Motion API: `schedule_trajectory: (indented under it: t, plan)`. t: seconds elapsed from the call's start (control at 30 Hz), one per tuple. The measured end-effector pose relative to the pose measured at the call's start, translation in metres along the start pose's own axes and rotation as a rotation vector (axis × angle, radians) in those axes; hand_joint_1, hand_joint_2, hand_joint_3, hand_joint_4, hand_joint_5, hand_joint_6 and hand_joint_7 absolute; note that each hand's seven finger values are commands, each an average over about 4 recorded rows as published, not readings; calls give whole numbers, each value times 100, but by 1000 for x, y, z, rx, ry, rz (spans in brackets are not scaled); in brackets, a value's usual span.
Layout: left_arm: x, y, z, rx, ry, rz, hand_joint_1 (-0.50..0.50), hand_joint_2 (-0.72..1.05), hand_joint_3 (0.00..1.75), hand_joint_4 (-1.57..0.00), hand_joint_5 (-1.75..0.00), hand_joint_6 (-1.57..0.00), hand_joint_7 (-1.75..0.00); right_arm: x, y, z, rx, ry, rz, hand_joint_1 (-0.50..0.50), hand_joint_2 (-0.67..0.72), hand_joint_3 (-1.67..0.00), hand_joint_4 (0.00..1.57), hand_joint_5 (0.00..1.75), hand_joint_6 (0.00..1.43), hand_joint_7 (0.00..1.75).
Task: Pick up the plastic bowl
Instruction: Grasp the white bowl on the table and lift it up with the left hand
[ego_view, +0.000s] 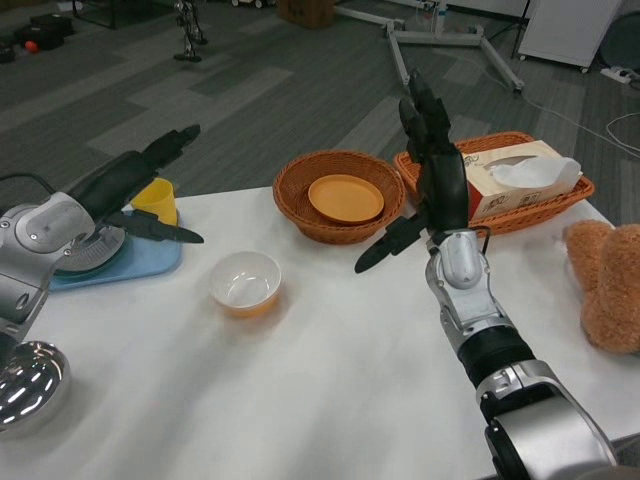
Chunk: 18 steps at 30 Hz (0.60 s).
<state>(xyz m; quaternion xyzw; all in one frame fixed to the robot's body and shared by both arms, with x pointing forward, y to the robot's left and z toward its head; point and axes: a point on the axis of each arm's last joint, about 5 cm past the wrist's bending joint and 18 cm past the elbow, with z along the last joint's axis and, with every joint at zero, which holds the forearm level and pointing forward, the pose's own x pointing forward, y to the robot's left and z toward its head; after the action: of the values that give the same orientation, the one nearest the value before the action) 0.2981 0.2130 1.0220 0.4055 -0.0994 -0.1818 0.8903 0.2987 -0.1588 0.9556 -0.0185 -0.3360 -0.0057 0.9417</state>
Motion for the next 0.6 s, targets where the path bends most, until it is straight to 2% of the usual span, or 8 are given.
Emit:
schedule_trajectory:
  t: [0.2,0.33,0.5,0.6]
  plan:
    - [19,2,23,199,-3,-163,-50,60,0,0,0,0,0,-4,-3,-5,-9,29,-11,-42,47,0,0,0,0,0]
    - [30,-2,36,338,-6,-276,-50,60,2,0,0,0,0,-5,-3,-6,-10,38,-14,-42,47,0,0,0,0,0]
    - [41,-7,46,461,-2,-374,-50,60,0,0,0,0,0,-6,-4,-6,-10,40,-17,-42,47,0,0,0,0,0]
    - [44,-8,48,487,6,-412,-50,60,0,0,0,0,0,-6,-4,-6,-10,39,-18,-42,47,0,0,0,0,0]
